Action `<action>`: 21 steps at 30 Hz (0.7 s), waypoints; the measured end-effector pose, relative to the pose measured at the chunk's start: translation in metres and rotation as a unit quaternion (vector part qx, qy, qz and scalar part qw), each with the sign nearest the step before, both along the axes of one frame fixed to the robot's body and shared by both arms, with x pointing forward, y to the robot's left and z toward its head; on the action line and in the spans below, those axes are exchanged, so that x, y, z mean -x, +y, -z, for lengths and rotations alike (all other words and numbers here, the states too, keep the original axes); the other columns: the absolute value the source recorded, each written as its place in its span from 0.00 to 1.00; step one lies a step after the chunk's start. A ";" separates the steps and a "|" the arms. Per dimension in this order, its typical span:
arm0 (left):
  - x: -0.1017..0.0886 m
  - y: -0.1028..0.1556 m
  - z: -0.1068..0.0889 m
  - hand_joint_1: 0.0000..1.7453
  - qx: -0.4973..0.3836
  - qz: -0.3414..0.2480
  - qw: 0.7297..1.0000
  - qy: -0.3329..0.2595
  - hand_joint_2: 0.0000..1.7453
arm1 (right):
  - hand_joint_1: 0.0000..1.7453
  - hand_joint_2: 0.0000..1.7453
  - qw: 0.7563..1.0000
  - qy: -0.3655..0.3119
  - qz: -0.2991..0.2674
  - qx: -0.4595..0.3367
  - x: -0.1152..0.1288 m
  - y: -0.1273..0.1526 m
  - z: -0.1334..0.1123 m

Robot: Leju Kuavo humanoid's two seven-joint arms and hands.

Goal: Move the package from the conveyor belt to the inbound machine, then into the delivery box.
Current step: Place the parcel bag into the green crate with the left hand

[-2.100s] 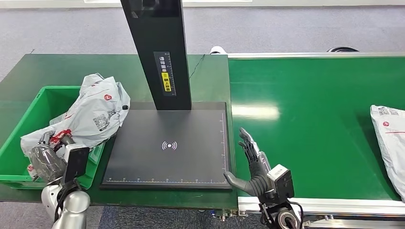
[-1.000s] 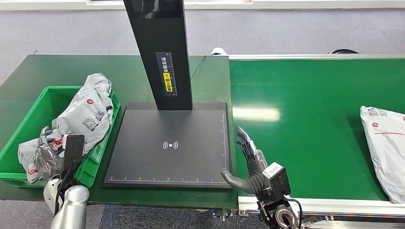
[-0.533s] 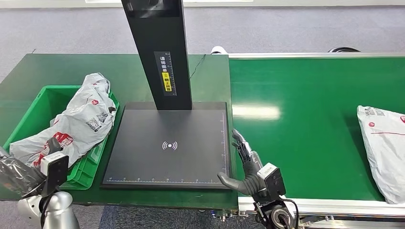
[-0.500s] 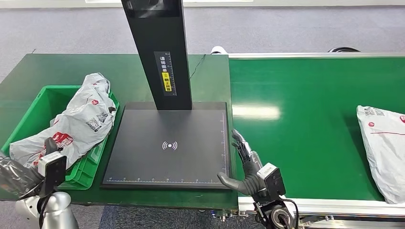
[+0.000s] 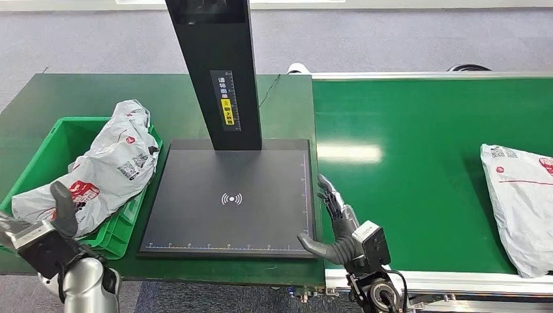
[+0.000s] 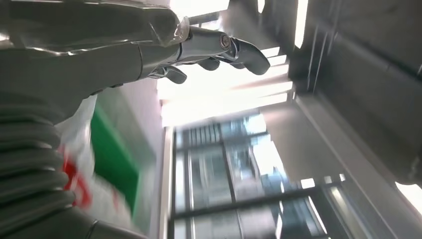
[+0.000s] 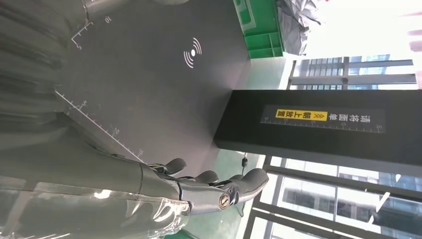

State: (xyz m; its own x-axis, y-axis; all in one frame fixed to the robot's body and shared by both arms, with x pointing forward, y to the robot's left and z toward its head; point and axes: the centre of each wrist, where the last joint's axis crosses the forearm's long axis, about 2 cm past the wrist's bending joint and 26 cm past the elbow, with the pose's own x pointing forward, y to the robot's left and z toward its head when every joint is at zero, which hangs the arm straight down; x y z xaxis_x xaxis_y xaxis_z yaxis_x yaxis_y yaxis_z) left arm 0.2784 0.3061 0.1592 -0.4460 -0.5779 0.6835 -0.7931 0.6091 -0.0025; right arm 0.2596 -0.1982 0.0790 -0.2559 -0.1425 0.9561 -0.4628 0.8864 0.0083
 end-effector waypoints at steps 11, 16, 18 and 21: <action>0.008 -0.073 0.013 0.00 0.016 0.474 0.879 0.046 1.00 | 0.00 1.00 1.000 -0.005 -0.005 0.002 -0.010 -0.007 -0.002; 0.013 -0.089 0.021 0.00 -0.016 0.562 0.822 0.093 1.00 | 0.00 1.00 1.000 -0.001 -0.011 -0.017 -0.010 -0.007 -0.001; 0.014 -0.091 0.023 0.00 -0.020 0.572 0.814 0.100 1.00 | 0.00 1.00 1.000 0.000 -0.011 -0.018 -0.010 -0.007 -0.001; 0.015 -0.096 0.030 0.00 -0.012 0.604 0.787 0.125 1.00 | 0.00 1.00 1.000 0.005 -0.017 -0.024 -0.010 -0.007 0.000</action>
